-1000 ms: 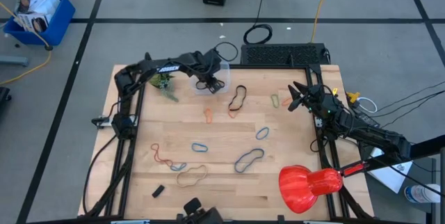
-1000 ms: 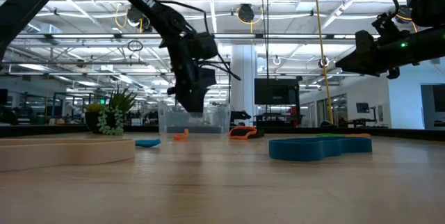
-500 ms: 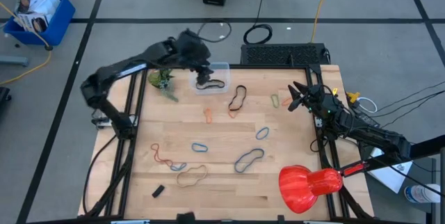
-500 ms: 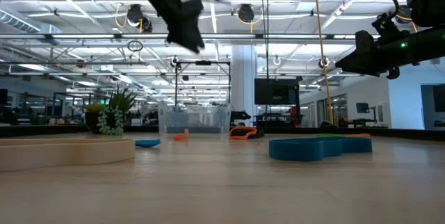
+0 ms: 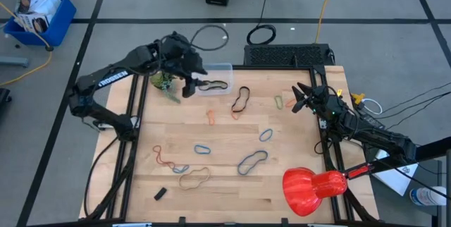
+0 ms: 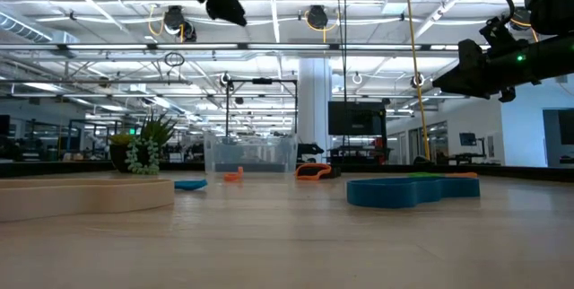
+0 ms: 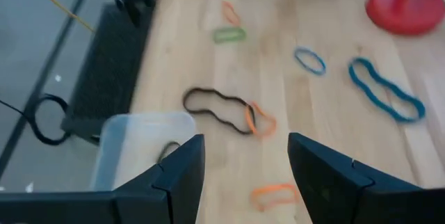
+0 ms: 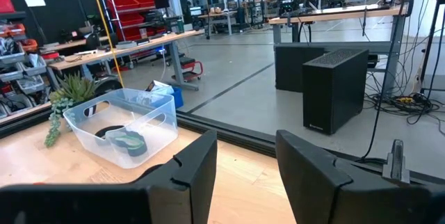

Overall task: Pick and place rubber bands into bin
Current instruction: Put the left orange rubber band into the transparent bin

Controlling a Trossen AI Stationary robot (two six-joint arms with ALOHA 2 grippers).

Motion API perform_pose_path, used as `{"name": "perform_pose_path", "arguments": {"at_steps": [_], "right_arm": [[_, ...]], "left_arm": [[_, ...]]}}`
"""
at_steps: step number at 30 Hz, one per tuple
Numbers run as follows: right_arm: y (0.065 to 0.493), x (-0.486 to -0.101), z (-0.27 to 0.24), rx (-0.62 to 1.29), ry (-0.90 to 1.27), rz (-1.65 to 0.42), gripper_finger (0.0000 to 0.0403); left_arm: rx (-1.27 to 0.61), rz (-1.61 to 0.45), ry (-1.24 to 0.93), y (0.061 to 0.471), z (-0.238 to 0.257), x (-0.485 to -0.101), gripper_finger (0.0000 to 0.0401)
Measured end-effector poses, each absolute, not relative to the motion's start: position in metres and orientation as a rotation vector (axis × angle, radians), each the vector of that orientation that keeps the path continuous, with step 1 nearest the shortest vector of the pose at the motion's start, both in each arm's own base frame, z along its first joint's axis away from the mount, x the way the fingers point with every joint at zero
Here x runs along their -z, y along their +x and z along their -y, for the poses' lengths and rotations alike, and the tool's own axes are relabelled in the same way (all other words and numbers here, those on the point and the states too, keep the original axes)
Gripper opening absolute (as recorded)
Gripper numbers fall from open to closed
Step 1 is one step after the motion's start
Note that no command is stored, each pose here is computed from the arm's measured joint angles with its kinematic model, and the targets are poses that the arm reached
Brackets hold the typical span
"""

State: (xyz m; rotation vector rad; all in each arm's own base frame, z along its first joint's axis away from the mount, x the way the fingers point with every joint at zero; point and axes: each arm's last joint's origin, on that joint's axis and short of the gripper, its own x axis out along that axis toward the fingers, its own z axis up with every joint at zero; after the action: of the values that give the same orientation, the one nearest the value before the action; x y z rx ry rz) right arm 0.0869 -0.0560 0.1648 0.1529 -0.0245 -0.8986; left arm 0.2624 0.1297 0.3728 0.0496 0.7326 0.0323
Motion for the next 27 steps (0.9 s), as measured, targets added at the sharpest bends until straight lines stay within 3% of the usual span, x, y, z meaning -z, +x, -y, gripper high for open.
{"name": "perform_pose_path", "arguments": {"at_steps": [4, 10, 15, 27], "right_arm": [[0.087, -0.165, 0.056, 0.899, 0.154, 0.025, 0.0141], [0.087, -0.165, 0.056, 0.898, 0.159, 0.027, 0.0141], [0.087, -0.165, 0.056, 0.899, 0.160, 0.026, 0.0141], [0.088, -0.164, 0.056, 0.899, 0.160, 0.013, 0.0141]], "left_arm": [[0.060, -0.831, 0.067, 0.278, -0.120, -0.347, 0.0214], [0.282, -0.973, 0.336, 0.297, -0.094, -0.297, 0.0214], [0.262, -1.073, 0.424, 0.313, -0.086, -0.260, 0.0214], [0.332, -1.204, 0.393, 0.345, -0.092, -0.192, 0.0214]]}}
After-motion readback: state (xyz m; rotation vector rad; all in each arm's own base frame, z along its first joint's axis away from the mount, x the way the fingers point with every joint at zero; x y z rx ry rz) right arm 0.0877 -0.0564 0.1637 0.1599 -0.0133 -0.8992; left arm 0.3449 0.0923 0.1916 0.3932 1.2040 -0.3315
